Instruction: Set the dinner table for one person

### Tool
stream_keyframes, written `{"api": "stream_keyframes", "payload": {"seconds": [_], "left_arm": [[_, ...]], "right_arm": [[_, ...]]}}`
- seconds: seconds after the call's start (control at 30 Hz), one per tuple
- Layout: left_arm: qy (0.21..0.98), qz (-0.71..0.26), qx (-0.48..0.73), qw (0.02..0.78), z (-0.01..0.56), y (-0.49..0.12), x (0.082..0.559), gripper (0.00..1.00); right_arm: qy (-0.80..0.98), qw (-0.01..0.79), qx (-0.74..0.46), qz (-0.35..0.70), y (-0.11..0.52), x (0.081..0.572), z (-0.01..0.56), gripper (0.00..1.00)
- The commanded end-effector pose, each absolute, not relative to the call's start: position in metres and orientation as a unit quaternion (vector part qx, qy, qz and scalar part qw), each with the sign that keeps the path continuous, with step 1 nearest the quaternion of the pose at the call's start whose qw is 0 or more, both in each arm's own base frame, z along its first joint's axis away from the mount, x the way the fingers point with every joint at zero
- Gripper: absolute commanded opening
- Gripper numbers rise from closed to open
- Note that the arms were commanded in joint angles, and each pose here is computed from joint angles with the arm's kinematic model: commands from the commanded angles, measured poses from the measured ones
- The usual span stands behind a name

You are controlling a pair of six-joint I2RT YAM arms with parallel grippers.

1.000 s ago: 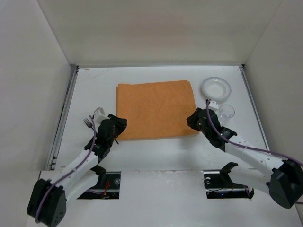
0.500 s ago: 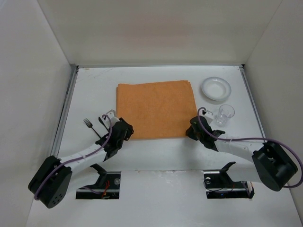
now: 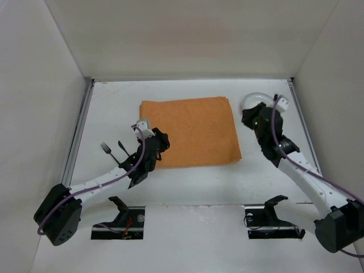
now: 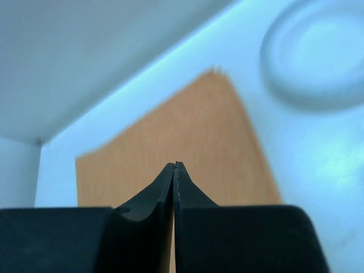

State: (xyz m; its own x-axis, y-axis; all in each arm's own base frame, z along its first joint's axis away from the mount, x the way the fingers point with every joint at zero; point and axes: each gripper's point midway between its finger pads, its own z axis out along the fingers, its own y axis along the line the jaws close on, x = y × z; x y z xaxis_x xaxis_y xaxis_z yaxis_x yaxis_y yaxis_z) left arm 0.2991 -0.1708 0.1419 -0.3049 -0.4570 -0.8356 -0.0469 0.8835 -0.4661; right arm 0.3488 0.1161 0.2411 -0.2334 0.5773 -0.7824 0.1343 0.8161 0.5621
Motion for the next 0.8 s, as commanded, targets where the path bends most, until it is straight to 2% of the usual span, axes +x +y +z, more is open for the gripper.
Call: {"api": "stream_keyframes", "payload": {"seconds": [0.0, 0.1, 0.17, 0.3, 0.43, 0.53, 0.77], "left_arm": [[0.753, -0.198, -0.133, 0.613, 0.172, -0.186, 0.313, 0.40], [0.746, -0.198, -0.118, 0.624, 0.167, -0.188, 0.314, 0.41], [0.747, -0.191, -0.109, 0.628, 0.161, -0.186, 0.315, 0.42], [0.749, -0.187, -0.097, 0.628, 0.153, -0.185, 0.310, 0.43], [0.751, -0.190, -0.095, 0.625, 0.145, -0.188, 0.311, 0.43], [0.752, -0.198, -0.090, 0.622, 0.144, -0.194, 0.310, 0.44], [0.754, -0.227, -0.090, 0.609, 0.139, -0.202, 0.310, 0.45]], "right_arm": [[0.719, 0.625, 0.251, 0.171, 0.068, 0.385, 0.289, 0.00], [0.699, 0.629, 0.303, 0.158, 0.019, 0.413, 0.292, 0.01], [0.694, 0.623, 0.338, 0.129, -0.020, 0.430, 0.279, 0.08], [0.705, 0.583, 0.397, 0.081, -0.091, 0.460, 0.224, 0.33], [0.727, 0.539, 0.413, 0.099, -0.122, 0.495, 0.170, 0.48], [0.743, 0.511, 0.421, 0.100, -0.134, 0.507, 0.135, 0.52], [0.758, 0.463, 0.441, 0.124, -0.126, 0.513, 0.089, 0.55]]}}
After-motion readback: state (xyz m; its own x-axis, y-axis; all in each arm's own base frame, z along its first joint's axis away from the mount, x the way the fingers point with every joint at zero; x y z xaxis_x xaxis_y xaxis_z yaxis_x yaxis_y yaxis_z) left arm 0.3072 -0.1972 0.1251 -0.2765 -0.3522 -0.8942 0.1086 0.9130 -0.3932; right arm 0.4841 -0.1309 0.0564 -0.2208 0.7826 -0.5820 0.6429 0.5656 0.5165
